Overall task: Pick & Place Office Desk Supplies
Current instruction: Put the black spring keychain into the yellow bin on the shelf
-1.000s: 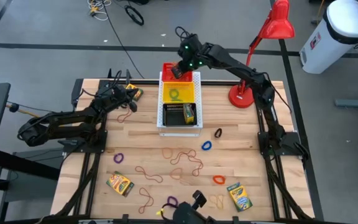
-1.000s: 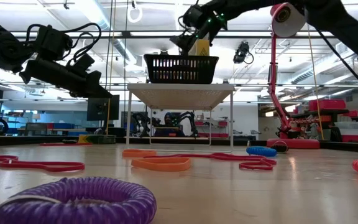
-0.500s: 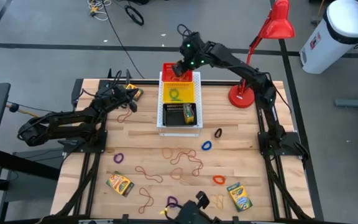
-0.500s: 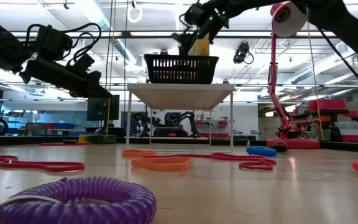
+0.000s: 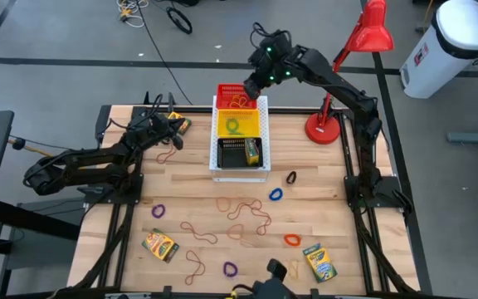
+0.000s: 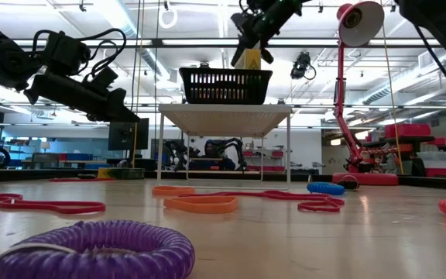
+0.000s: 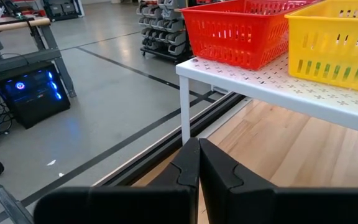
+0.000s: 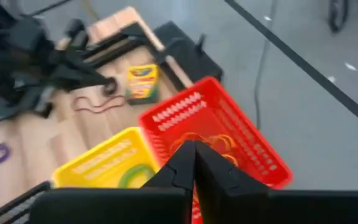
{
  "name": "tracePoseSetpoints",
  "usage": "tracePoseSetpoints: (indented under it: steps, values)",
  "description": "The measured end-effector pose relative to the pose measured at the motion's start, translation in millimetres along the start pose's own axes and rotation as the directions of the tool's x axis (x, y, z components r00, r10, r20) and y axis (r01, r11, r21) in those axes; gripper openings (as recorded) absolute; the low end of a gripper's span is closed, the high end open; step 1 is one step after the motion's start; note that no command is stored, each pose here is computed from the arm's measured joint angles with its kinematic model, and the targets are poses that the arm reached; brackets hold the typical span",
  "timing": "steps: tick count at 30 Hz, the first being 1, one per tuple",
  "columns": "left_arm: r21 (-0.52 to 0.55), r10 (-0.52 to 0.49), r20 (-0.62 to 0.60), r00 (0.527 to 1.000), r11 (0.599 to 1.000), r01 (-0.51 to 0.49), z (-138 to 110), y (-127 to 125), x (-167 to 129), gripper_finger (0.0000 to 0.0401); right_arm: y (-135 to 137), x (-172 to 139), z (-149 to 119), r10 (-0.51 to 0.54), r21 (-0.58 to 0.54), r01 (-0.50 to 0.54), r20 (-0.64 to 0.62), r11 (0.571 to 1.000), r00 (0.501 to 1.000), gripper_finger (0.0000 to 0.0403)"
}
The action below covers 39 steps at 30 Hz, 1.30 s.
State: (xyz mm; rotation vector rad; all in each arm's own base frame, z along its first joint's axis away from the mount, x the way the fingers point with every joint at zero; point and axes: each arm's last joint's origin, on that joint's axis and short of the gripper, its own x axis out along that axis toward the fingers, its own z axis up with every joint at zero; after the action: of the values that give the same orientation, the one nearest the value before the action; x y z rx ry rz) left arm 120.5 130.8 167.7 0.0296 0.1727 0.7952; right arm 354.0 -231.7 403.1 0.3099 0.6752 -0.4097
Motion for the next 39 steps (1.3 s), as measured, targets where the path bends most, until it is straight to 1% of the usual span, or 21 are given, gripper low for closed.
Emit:
tracePoseSetpoints:
  steps: [2, 5, 7, 9, 11, 14, 19, 23, 25, 29, 32, 34, 36, 39]
  values:
    - [0.0, 0.0, 0.0, 1.0, 1.0, 0.0, 0, 0, 0, 0.0008, 3, -3, -1, 0.064, -0.023, -0.064, -0.009, 0.998, 0.998, 0.0007]
    - [0.0, 0.0, 0.0, 1.0, 1.0, 0.0, 0, 0, 0, 0.0008, 9, -2, -5, 0.182, -0.039, -0.184, -0.05, 0.982, 0.982, 0.0005]
    - [0.0, 0.0, 0.0, 1.0, 1.0, 0.0, 0, 0, 0, 0.0008, 19, -1, -10, 0.215, -0.039, -0.22, -0.105, 0.975, 0.971, 0.0005]
    - [0.0, 0.0, 0.0, 1.0, 1.0, 0.0, 0, 0, 0, 0.0007, 35, 0, -20, 0.226, -0.054, -0.241, -0.2, 0.969, 0.953, 0.0003]
    - [0.0, 0.0, 0.0, 1.0, 1.0, 0.0, 0, 0, 0, 0.0008, 55, -4, -30, 0.19, -0.104, -0.227, -0.282, 0.968, 0.941, 0.0003]
    - [0.0, 0.0, 0.0, 1.0, 1.0, 0.0, 0, 0, 0, 0.0008, 87, -23, -35, 0.133, -0.164, -0.186, -0.289, 0.969, 0.948, 0.0002]
    - [0.0, 0.0, 0.0, 1.0, 1.0, 0.0, 0, 0, 0, 0.0008, 130, -59, -41, 0.081, -0.139, -0.115, -0.225, 0.984, 0.971, 0.0001]
    - [0.0, 0.0, 0.0, 1.0, 1.0, 0.0, 0, 0, 0, 0.0008, 157, -70, -50, 0.081, -0.113, -0.107, -0.221, 0.988, 0.972, 0.0001]
    - [0.0, 0.0, 0.0, 1.0, 1.0, 0.0, 0, 0, 0, 0.0008, 170, -72, -55, 0.095, -0.107, -0.122, -0.226, 0.987, 0.97, 0.0001]
    - [0.0, 0.0, 0.0, 1.0, 1.0, 0.0, 0, 0, 0, 0.0008, 191, -78, -67, 0.104, -0.151, -0.149, -0.27, 0.977, 0.957, 0.0001]
    - [0.0, 0.0, 0.0, 1.0, 1.0, 0.0, 0, 0, 0, 0.0008, 203, -75, -80, 0.114, -0.169, -0.172, -0.306, 0.971, 0.945, 0.0001]
    - [0.0, 0.0, 0.0, 1.0, 1.0, 0.0, 0, 0, 0, 0.0008, 208, -71, -95, 0.136, -0.175, -0.207, -0.346, 0.963, 0.928, 0.0]
    - [0.0, 0.0, 0.0, 1.0, 1.0, 0.0, 0, 0, 0, 0.0008, 212, -67, -112, 0.169, -0.167, -0.24, -0.353, 0.956, 0.92, 0.0]
    - [0.0, 0.0, 0.0, 1.0, 1.0, 0.0, 0, 0, 0, 0.0008, 216, -63, -140, 0.245, -0.122, -0.293, -0.308, 0.948, 0.919, 0.0]
